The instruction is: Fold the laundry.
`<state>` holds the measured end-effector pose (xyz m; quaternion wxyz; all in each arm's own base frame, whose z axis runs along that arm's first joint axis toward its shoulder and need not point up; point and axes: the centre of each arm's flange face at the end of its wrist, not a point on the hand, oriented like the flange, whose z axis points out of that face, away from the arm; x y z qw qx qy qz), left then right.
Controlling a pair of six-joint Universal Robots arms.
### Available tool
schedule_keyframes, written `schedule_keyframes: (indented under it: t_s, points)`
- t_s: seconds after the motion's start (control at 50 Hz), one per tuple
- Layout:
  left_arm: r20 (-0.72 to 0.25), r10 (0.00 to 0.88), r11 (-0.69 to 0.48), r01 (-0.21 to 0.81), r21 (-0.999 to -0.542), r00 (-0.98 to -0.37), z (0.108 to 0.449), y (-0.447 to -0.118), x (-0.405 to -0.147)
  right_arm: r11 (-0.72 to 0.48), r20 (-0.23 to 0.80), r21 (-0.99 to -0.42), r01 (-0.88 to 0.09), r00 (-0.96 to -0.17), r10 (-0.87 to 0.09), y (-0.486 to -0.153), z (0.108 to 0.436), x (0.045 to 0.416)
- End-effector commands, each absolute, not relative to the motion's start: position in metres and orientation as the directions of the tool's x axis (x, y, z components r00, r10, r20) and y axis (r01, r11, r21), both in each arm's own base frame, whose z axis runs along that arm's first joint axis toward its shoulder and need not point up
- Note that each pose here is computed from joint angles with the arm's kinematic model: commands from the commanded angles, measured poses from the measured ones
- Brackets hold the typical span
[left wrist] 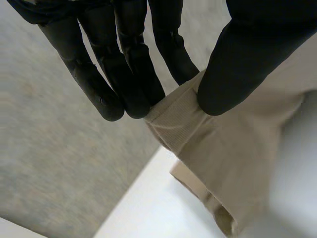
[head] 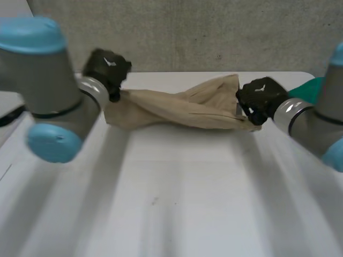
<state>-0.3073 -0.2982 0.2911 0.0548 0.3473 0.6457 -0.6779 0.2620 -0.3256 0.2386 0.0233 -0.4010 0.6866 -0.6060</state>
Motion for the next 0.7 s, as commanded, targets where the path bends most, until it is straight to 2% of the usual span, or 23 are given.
schedule_keyframes:
  t_s: [0.02,0.12,0.22,0.32,0.4,0.54,0.7]
  points:
    - [-0.497,0.396,-0.225,0.443,-0.868,-0.772,0.352,-0.258,-0.276,-0.121,0.459,-0.872,-0.474,-0.705,-0.54,-0.3,0.299,0.252]
    - [-0.466,0.439,-0.204,0.42,-0.884,-0.768,0.355,-0.246,-0.269,-0.134,0.431,-0.891,-0.434,-0.714,-0.552,-0.287,0.31,0.254]
    - [-0.449,0.48,-0.121,0.45,-0.885,-0.754,0.323,-0.254,-0.271,-0.1,0.407,-0.895,-0.435,-0.701,-0.586,-0.278,0.296,0.262]
    - [-0.435,0.494,-0.006,0.497,-0.867,-0.753,0.282,-0.271,-0.271,0.037,0.34,-0.888,-0.458,-0.71,-0.617,-0.268,0.257,0.264]
    - [-0.437,0.468,0.036,0.511,-0.859,-0.768,0.27,-0.283,-0.267,0.129,0.245,-0.901,-0.414,-0.731,-0.637,-0.249,0.229,0.27]
    - [-0.436,0.435,0.009,0.488,-0.873,-0.788,0.28,-0.291,-0.265,0.172,0.137,-0.926,-0.336,-0.723,-0.677,-0.211,0.189,0.29]
    - [-0.426,0.414,-0.031,0.455,-0.89,-0.804,0.296,-0.294,-0.269,0.175,0.121,-0.937,-0.303,-0.75,-0.65,-0.191,0.158,0.313]
